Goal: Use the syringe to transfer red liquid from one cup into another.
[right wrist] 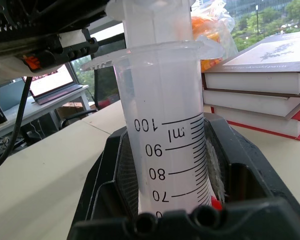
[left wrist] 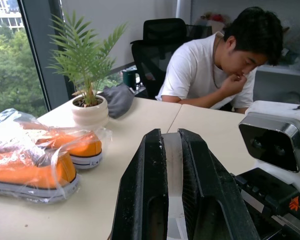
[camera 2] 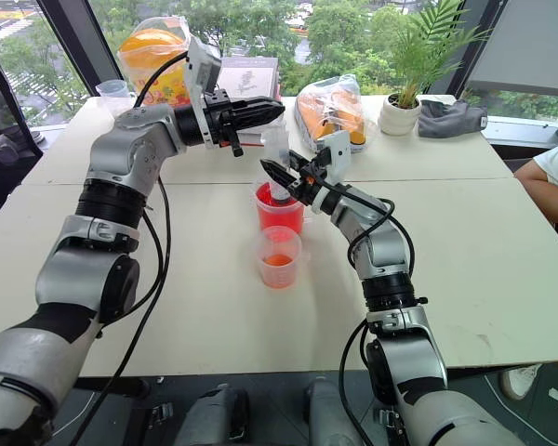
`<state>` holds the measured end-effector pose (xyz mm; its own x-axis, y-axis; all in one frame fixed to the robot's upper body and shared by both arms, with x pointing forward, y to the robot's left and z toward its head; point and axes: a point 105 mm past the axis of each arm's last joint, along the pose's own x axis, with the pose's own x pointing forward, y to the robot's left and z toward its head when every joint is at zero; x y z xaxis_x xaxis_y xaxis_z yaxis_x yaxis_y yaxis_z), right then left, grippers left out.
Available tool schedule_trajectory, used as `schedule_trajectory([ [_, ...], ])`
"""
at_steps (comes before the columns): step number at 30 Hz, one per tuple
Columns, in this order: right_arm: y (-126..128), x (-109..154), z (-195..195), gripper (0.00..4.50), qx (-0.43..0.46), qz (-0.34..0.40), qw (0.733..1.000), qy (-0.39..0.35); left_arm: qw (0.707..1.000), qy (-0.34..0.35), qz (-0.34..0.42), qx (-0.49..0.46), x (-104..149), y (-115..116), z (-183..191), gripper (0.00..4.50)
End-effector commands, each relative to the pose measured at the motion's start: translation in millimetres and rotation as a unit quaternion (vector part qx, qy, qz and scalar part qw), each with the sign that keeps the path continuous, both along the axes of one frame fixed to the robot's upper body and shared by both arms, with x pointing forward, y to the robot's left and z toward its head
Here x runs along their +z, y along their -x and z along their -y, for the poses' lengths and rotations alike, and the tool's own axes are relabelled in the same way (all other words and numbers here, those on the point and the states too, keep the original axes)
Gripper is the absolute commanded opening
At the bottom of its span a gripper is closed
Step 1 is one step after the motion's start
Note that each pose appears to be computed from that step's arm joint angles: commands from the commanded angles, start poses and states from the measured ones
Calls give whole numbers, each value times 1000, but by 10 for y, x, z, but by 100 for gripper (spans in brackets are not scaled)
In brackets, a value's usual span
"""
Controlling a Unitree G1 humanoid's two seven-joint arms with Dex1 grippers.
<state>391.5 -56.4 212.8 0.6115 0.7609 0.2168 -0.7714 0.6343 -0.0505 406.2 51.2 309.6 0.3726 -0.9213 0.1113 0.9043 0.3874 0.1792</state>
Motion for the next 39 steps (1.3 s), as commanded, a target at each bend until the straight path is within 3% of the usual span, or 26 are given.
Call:
schedule_trajectory([
  [1,117,-242,-184,151,57,-23,998,35,990,50,118,66,737,66,-321,5],
  [11,136,-124,-202,151,61,-5,998,33,989,54,125,65,784,77,-311,5],
  [16,136,50,-194,151,56,19,998,25,991,39,115,53,677,87,-268,5],
  [19,138,221,-165,151,51,38,998,16,995,29,92,39,548,95,-251,121],
  [25,139,433,-102,151,42,61,997,9,995,-1,93,26,371,140,-284,420],
  [35,95,636,14,151,19,85,996,1,996,4,74,46,290,262,-655,420],
  [39,181,877,122,151,19,113,993,-5,997,2,63,55,224,326,-754,420],
])
